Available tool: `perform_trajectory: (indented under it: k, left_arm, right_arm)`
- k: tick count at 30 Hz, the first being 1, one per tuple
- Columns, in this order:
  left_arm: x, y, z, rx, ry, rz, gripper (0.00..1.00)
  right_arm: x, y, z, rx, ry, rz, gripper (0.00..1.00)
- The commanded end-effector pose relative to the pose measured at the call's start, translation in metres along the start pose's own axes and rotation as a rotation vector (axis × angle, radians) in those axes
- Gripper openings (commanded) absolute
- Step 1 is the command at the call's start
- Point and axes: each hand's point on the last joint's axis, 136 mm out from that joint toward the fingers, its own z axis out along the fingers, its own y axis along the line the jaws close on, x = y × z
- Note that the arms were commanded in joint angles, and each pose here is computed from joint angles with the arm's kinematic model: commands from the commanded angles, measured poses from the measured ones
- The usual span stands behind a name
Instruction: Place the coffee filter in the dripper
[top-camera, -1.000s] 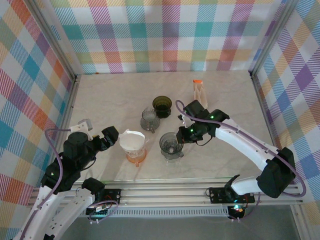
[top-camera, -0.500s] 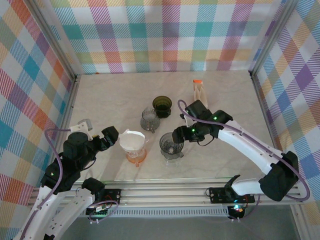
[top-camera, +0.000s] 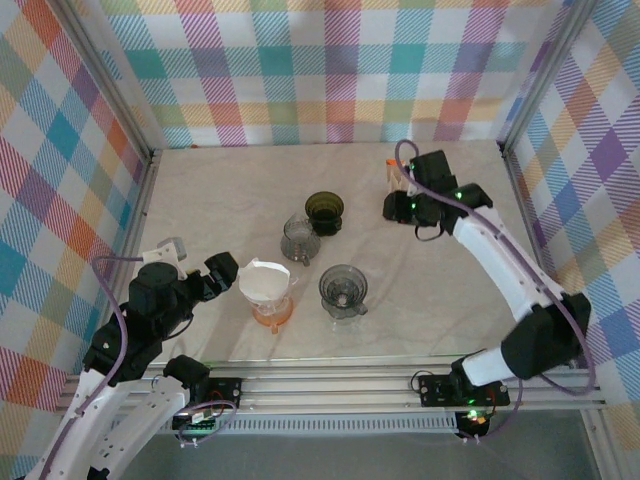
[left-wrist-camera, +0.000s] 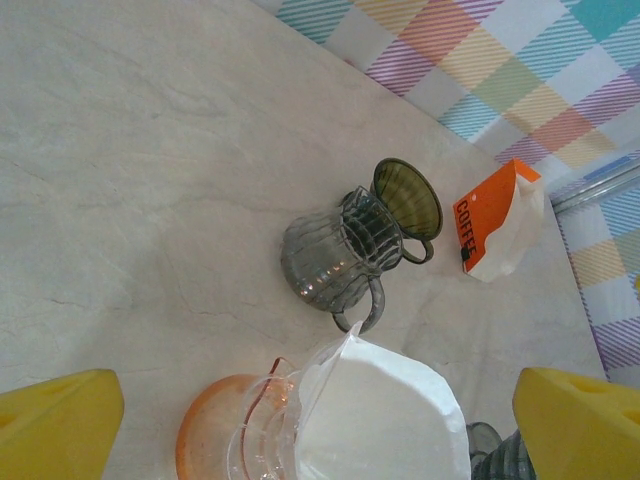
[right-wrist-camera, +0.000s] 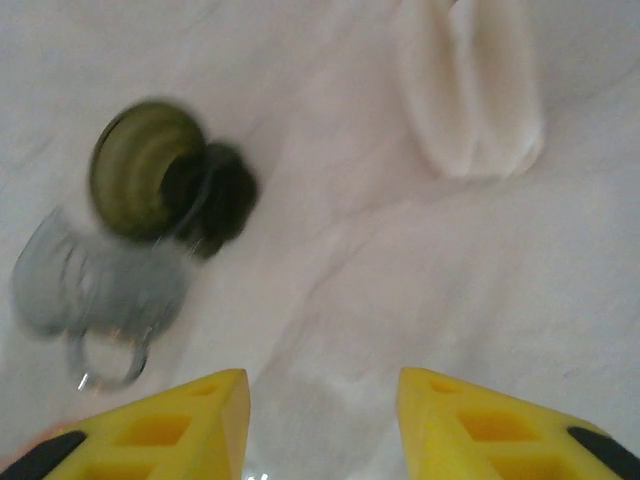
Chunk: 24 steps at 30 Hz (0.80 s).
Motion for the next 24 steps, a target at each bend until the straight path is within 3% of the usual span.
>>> perform_trajectory:
  k: [1,12,24]
  left_arm:
    - [0.003,0.001,0.002,-0.003,0.014,0.005,1.0]
    - [0.003,0.001,0.012,-0.033,0.031,0.023,1.0]
    - [0.002,-0.001,0.021,-0.045,0.044,0.029,1.0]
  right_arm:
    - [-0.04,-0.02,0.033,0.099,-0.05,-0.041,0.38]
    - [-0.1,-0.032,0.105,0.221,-0.029,-0.15,0.29]
    - [-0.116,-0.036,0.139,0.234,0.0,-0.154,0.25]
